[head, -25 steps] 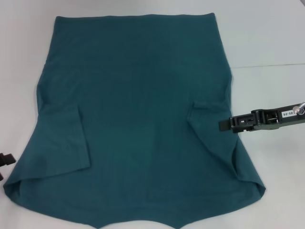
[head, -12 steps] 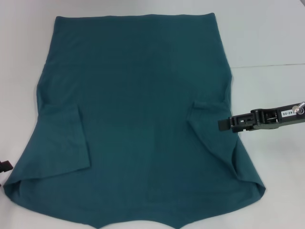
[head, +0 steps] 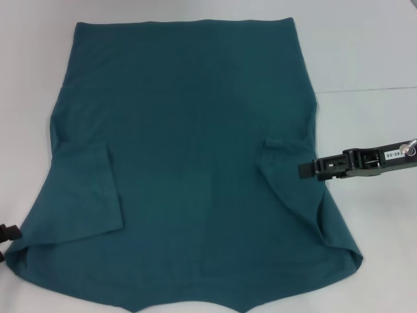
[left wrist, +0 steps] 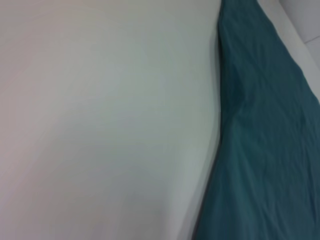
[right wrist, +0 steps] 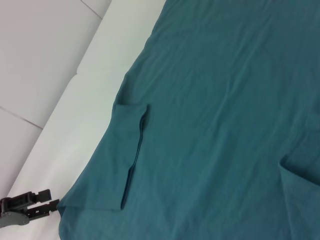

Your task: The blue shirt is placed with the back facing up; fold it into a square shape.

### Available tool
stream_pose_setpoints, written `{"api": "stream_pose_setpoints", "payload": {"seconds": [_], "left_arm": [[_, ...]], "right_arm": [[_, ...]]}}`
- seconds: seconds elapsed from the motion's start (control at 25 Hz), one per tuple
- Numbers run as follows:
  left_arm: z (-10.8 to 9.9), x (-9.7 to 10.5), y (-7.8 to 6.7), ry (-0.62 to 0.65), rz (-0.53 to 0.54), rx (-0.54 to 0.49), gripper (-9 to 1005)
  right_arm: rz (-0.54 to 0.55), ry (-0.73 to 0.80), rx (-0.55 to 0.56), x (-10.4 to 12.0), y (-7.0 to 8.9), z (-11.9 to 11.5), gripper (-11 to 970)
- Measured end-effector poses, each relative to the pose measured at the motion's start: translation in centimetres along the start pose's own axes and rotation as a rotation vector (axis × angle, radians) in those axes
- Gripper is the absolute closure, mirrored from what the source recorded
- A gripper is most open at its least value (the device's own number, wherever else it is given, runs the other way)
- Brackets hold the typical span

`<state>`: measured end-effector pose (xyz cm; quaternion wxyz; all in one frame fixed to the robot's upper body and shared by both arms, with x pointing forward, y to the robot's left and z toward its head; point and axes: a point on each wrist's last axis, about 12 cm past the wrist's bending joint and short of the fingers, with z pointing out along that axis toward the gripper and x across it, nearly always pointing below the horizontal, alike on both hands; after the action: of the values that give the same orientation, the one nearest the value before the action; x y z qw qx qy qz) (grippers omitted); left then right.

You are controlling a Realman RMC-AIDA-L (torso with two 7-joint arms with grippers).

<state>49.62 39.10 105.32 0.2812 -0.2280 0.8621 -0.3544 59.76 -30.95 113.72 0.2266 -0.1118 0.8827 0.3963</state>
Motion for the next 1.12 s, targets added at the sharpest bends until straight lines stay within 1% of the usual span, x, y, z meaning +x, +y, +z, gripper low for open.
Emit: {"api": "stream_pose_setpoints", "payload": {"seconds": [0.2, 0.44, 0.88, 1.12], "left_arm": [[0.1, 0.2, 0.0, 0.013, 0.003, -0.005, 259], [0.6, 0.6, -0.3, 0.045, 0.011, 0.016, 260], [1.9, 0.7, -2.1, 0.128, 0.061, 0.068, 259], [2.5, 0.8, -2.5, 0.153, 0.067, 0.080, 260]], "right_arm": [[0.000, -0.002, 0.001, 0.0, 0.0, 0.0, 194], [-0.001, -0.001, 0.001, 0.0, 0.0, 0.0, 194], [-0.006, -0.002, -0.001, 0.0, 0.0, 0.0, 193], [-0.006, -0.003, -0.003, 0.1, 0.0, -0.1, 193]]}}
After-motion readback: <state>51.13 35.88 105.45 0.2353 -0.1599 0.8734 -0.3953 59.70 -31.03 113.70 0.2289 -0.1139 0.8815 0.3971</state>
